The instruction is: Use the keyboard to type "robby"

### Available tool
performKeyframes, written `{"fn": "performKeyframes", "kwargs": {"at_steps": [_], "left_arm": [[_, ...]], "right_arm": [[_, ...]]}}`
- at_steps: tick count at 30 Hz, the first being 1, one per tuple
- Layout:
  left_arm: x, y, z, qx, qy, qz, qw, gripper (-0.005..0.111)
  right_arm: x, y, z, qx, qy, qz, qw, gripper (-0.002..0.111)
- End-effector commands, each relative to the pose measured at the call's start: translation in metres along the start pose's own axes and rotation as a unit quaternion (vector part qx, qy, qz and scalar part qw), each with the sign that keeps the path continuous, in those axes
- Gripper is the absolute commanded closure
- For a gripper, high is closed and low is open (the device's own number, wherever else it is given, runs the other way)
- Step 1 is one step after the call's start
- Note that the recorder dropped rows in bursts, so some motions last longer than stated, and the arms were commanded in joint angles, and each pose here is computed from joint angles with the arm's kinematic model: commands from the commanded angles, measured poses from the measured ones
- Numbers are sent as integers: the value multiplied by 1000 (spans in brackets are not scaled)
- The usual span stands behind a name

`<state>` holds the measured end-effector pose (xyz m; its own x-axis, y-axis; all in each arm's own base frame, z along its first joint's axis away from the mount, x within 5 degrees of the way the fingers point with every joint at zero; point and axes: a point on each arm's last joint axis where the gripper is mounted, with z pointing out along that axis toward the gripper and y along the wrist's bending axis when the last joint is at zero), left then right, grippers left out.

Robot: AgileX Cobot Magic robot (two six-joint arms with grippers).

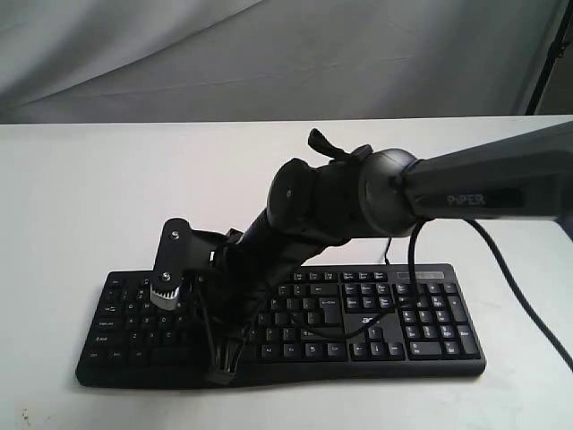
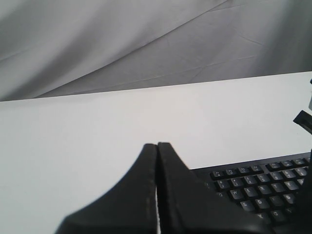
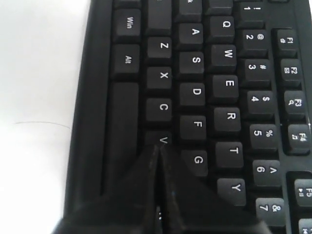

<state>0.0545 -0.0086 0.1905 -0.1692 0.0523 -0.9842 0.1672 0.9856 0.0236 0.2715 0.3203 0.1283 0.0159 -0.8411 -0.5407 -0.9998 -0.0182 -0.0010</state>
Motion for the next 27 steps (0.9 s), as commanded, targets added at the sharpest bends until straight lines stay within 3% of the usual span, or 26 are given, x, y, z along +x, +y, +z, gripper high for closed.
{"fn": "performKeyframes", "kwargs": {"at_steps": [1, 27], "left_arm": [[1, 0, 0, 2, -3, 1, 1000, 107], [1, 0, 0, 2, -3, 1, 1000, 107]], "right_arm": [[1, 0, 0, 2, -1, -1, 1000, 108], [4, 0, 6, -2, 5, 2, 1000, 108]]}}
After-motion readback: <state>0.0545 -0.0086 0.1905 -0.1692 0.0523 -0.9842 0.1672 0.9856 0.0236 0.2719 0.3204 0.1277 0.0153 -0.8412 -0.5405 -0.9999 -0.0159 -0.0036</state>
